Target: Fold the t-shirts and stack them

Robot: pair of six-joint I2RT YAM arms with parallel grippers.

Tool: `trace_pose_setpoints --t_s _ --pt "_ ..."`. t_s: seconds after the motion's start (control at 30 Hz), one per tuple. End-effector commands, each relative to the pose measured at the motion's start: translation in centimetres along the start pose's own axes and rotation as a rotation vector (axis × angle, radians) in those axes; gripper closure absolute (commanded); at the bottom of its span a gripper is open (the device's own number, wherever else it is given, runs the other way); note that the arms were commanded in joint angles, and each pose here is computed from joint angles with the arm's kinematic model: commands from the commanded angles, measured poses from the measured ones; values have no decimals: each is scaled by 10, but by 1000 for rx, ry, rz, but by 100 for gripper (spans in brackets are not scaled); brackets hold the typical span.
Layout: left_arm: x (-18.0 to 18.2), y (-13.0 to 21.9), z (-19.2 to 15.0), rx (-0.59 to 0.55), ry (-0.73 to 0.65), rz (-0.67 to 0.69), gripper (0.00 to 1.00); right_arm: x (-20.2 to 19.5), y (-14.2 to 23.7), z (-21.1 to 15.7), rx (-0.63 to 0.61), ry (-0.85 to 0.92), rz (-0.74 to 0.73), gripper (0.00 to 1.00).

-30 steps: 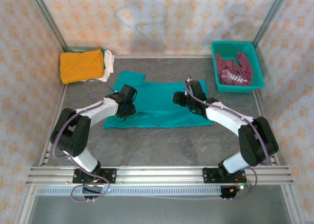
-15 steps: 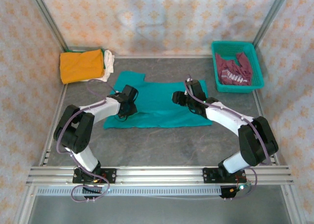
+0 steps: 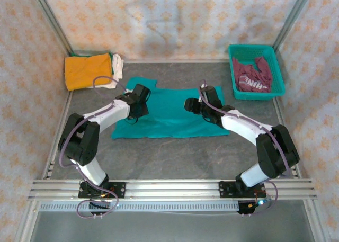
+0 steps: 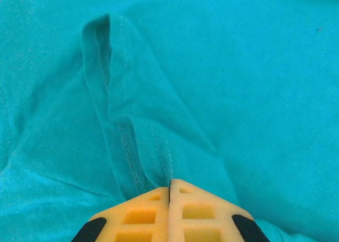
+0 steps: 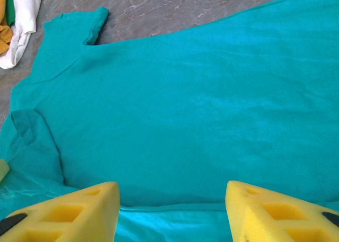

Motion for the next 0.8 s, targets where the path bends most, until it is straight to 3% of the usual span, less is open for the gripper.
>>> trace_pose_setpoints --t_s 0.0,0.57,0.63,0.7,0.77 --pt "-8 -1 4 -8 -73 64 100 10 4 14 -45 -6 27 45" --pt "-83 -24 38 -74 -355 199 100 7 1 10 -41 -21 30 44" --pt "-92 -25 42 -87 -375 209 90 7 0 9 -38 -24 30 44" --pt "-102 -18 48 -118 -401 208 88 7 0 9 -36 -24 31 44" --pt "-112 -5 54 -163 -422 197 80 7 0 9 -35 -23 32 44"
Point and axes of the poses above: each hand's point on the last joint's axis, 136 mm out from that joint toward the fingers, its own y axis back along the fingers, its own x axis along the line the jaws close on, z = x × y, the point moved 8 cm from there along y, back along the fingers, and after that the axes turned 1 degree about y, right-handed, at the moved point
